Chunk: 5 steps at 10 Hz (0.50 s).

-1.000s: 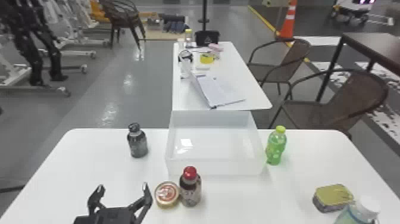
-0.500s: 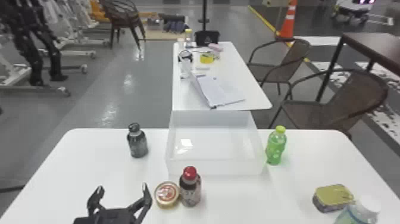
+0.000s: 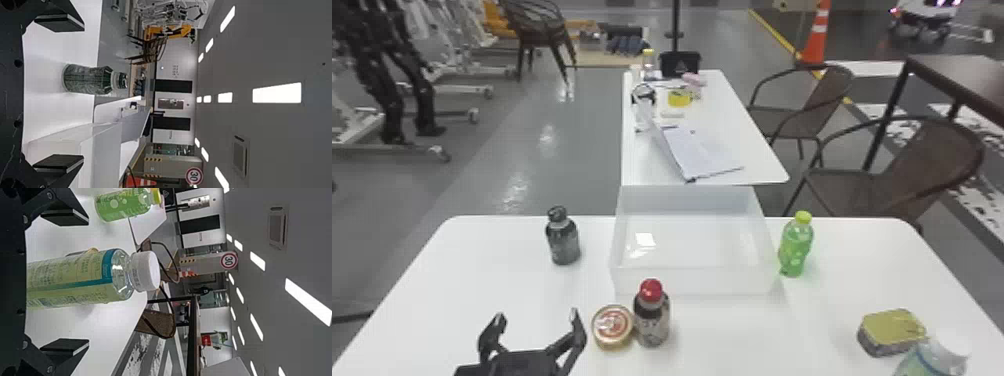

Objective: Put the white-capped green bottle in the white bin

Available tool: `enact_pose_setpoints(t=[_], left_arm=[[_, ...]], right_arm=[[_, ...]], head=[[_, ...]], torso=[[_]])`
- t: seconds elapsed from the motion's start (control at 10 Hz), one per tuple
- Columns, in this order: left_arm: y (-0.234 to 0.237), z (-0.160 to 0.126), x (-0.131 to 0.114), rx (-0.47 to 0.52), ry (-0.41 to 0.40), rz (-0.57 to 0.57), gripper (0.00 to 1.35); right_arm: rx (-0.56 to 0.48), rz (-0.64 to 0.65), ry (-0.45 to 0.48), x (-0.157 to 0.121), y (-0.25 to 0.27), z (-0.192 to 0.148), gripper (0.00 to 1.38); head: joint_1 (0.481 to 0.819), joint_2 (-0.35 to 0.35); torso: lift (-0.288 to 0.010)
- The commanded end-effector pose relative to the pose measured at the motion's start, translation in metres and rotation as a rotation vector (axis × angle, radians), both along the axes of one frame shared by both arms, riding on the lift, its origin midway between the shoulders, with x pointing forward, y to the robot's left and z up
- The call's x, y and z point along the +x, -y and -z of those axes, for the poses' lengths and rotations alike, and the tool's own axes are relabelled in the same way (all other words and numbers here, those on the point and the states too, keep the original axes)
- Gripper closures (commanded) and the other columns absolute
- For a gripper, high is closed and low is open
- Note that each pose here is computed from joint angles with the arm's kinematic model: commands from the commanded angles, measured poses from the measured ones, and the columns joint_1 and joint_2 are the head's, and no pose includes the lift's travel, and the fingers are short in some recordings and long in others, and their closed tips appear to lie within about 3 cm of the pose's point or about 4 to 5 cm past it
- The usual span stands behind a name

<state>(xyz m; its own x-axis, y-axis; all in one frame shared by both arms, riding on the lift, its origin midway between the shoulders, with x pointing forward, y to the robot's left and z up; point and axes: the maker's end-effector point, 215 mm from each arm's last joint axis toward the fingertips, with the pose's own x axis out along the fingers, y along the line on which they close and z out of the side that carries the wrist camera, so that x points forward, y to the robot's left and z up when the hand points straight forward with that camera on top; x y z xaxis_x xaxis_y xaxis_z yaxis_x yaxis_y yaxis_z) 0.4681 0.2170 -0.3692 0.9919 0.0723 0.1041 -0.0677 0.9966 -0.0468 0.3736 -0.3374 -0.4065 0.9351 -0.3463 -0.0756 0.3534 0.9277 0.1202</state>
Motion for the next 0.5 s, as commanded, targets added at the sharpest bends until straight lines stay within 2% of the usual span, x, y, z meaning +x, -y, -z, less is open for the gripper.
enact_pose_setpoints(t=[0.0,0.4], left_arm=[[0.000,0.002,0.000,-0.010,-0.004,-0.003,0.13],[0.001,0.004,0.000,-0.023,-0.004,-0.002,0.13]], right_arm=[[0.003,-0.007,-0.016,0.004,0.002,0.007,0.20],[-0.008,-0.066,-0.021,0.034,0.006,0.015,0.20]], head=[[0.549,0.000],[0.549,0.000]], torso=[[-0.100],[-0.100]])
